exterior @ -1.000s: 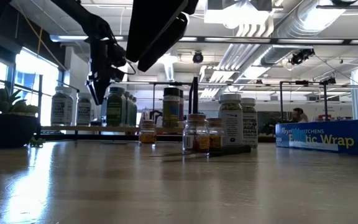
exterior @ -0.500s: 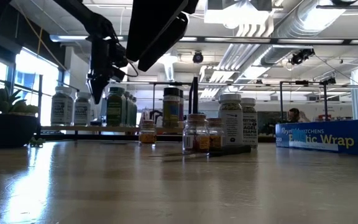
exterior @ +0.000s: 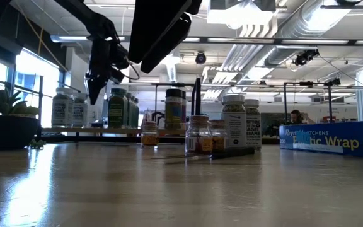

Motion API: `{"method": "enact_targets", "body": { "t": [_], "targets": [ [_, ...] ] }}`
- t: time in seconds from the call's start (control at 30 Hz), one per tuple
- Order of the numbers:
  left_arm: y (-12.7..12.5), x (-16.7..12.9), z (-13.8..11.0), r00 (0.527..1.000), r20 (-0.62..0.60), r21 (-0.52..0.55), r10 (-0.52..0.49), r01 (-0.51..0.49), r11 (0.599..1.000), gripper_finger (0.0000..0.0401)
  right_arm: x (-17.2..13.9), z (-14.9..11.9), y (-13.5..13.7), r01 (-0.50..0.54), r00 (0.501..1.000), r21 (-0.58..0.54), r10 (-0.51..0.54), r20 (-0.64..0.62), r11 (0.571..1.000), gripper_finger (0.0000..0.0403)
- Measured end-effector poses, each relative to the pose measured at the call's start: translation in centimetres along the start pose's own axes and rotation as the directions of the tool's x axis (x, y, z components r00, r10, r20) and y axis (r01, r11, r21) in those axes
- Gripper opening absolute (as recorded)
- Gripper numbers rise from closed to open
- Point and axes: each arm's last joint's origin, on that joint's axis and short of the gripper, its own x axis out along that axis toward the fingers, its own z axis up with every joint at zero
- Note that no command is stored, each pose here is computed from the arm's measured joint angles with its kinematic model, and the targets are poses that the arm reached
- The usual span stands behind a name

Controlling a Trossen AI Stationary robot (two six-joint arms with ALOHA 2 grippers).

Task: Shelf spices
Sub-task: Put the white lid seasoning bottle on the shelf, then adjust the white lid seasoning bottles

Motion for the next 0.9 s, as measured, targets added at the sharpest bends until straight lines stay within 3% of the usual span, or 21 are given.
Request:
{"method": "enact_targets", "body": {
  "t": [0.27,0.4,0.53,0.7,0.8,0.9],
  "targets": [
    [-0.6,-0.4,-0.2,1.000,-0.004,0.001,-0.011,0.011,1.000,0.0001,0.0,0.0,0.0,0.000,1.000,0.000,0.000,0.000,1.000,0.0286],
    [-1.9,-2.7,-1.2,0.998,0.042,-0.007,-0.051,0.052,0.999,0.0001,0.0,-0.1,0.0,0.002,1.000,-0.009,-0.003,-0.009,1.000,0.0286],
    [-4.4,-6.0,-3.0,0.991,0.133,-0.017,-0.022,0.025,1.000,0.0001,-0.2,0.0,0.0,0.003,1.000,-0.036,-0.003,0.001,0.999,0.0286],
    [-8.5,-9.8,-6.3,0.975,0.222,-0.174,0.007,0.033,0.984,0.0001,-0.6,0.1,-0.1,-0.001,1.000,-0.041,0.002,0.019,0.999,0.0286],
    [-11.1,-10.5,-8.6,0.965,0.259,-0.345,0.031,0.062,0.937,0.0001,-0.7,0.2,-0.1,-0.002,1.000,-0.040,0.002,0.021,0.999,0.0286],
    [-13.1,-10.1,-10.8,0.968,0.235,-0.427,0.089,0.021,0.904,0.0001,-0.7,0.2,-0.1,-0.010,1.000,-0.039,0.011,0.024,0.999,0.0286]
  ]
}}
